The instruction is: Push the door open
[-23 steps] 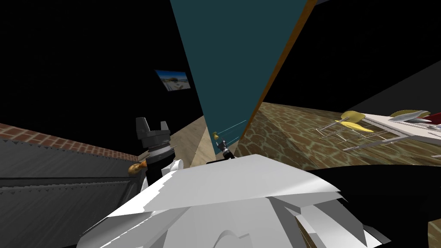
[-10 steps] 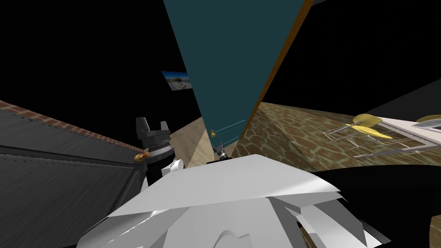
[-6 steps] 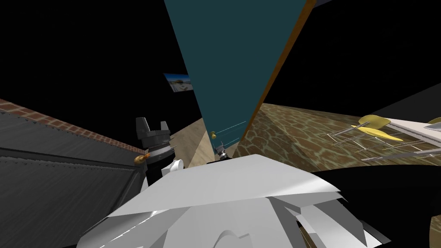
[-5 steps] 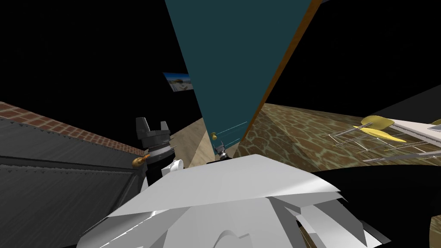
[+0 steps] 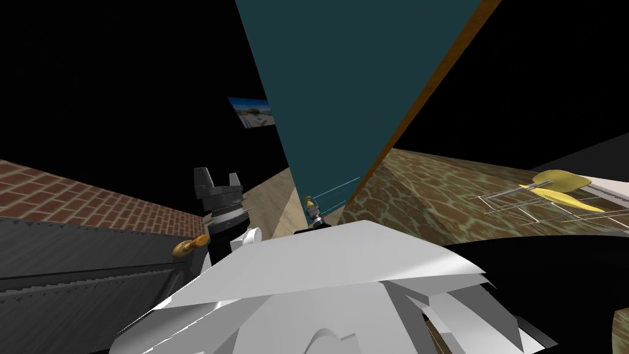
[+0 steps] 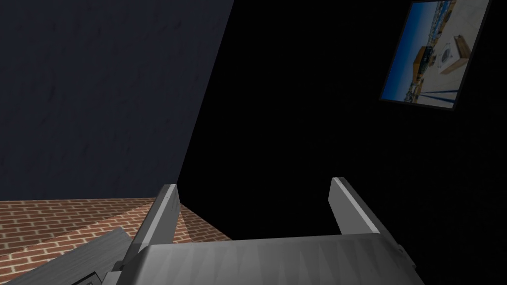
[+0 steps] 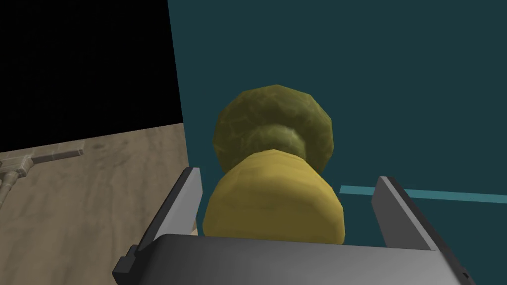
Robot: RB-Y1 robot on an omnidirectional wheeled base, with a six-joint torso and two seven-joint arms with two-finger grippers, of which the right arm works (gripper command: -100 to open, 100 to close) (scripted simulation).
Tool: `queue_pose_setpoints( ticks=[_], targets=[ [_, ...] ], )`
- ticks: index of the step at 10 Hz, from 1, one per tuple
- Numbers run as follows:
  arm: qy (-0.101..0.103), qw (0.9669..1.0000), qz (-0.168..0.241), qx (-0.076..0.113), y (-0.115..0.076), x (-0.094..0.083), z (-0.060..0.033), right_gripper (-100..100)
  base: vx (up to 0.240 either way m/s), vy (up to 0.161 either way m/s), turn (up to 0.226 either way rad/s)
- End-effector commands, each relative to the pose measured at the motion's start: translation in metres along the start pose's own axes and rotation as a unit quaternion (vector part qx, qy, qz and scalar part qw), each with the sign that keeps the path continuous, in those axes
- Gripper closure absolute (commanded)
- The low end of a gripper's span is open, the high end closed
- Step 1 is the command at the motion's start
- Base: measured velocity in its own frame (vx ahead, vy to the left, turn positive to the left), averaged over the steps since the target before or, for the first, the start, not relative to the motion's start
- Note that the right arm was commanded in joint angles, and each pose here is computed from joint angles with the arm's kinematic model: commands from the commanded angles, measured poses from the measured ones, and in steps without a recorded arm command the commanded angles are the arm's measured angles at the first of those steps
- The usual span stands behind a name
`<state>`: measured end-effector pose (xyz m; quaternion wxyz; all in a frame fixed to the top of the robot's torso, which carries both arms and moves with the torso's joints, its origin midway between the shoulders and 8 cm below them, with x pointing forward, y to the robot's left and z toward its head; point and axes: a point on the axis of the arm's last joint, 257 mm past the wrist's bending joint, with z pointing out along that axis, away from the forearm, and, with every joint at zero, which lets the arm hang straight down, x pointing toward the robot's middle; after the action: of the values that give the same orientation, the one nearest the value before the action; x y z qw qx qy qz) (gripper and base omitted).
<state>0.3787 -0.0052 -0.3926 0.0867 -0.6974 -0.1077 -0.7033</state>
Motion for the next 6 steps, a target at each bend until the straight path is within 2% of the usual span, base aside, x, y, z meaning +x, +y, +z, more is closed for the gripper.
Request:
queue_pose_setpoints(
  ticks=[1, 6],
  targets=[
    [0.000, 1.0000, 0.000, 0.000, 0.0002, -0.0004, -0.0005, 100, -0.006, -0.001, 0.019],
    [0.000, 1.0000, 0.000, 0.000, 0.0002, -0.0004, -0.0005, 100, -0.015, -0.004, 0.000]
  ],
)
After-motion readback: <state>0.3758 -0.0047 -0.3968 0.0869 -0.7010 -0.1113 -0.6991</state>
